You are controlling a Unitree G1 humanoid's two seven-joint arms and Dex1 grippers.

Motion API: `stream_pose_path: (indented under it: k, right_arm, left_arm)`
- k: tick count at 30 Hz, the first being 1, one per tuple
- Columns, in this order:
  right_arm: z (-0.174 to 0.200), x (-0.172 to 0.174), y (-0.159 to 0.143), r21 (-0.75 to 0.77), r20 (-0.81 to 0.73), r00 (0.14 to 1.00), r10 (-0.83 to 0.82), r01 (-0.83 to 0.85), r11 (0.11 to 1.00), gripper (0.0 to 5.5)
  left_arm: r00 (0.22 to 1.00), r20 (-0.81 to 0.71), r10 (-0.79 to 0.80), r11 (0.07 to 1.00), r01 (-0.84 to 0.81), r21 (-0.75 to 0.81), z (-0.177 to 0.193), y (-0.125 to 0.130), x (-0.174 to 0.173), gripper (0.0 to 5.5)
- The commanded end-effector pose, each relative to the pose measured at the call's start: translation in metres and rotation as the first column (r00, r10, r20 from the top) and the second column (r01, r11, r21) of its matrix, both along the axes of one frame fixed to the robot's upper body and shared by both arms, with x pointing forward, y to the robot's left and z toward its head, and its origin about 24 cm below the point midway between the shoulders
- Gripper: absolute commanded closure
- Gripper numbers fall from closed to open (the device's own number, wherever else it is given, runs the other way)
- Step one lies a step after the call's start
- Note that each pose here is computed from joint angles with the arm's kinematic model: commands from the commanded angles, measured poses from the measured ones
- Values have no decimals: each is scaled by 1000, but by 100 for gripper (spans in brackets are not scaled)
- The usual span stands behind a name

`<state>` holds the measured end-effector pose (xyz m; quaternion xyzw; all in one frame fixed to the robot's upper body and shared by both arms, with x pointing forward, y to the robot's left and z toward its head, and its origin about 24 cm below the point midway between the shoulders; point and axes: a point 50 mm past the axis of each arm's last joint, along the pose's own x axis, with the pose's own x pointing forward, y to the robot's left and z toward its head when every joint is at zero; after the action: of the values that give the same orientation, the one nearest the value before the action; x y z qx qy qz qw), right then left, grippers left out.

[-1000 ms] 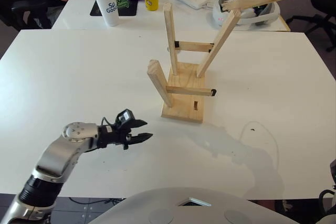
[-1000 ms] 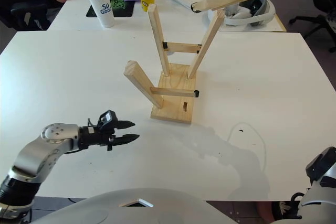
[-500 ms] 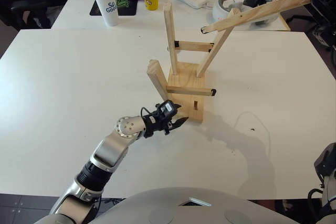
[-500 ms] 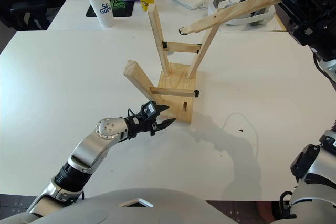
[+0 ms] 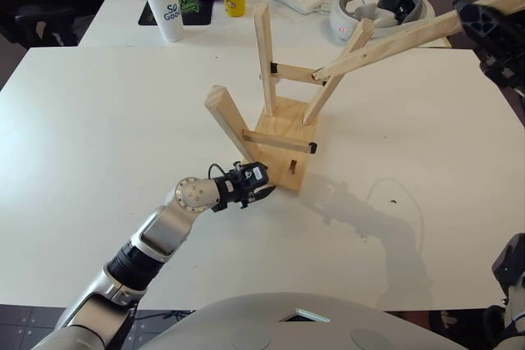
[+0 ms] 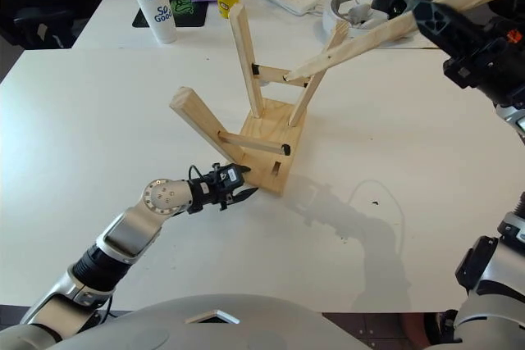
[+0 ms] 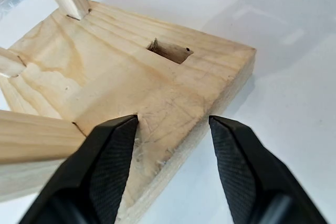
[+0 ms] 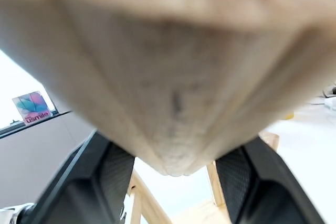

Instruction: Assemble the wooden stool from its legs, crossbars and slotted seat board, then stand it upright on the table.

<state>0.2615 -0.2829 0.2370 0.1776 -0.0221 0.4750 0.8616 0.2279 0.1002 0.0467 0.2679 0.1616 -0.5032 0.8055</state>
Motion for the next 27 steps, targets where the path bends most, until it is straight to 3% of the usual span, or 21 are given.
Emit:
stream_pose_path:
  k: [1,11,21,27]
  right_arm:
    - [-16,-10,3,-235,-19,999,46,-50,971,344]
    - [-55,-29,45,-292,-76,978,194,-208,934,344]
    - [-78,-32,69,-339,-9,991,132,-127,932,344]
    - [-67,-35,73,-324,10,987,159,-148,935,344]
  left_arm:
    - [994,-106,21,995,-11,101,-14,30,-5,296]
    - [990,-136,27,999,-22,35,-12,31,-2,296]
    - [986,-169,12,1000,-10,12,-10,31,0,296]
    - [985,-171,3,1000,0,14,-8,31,2,296]
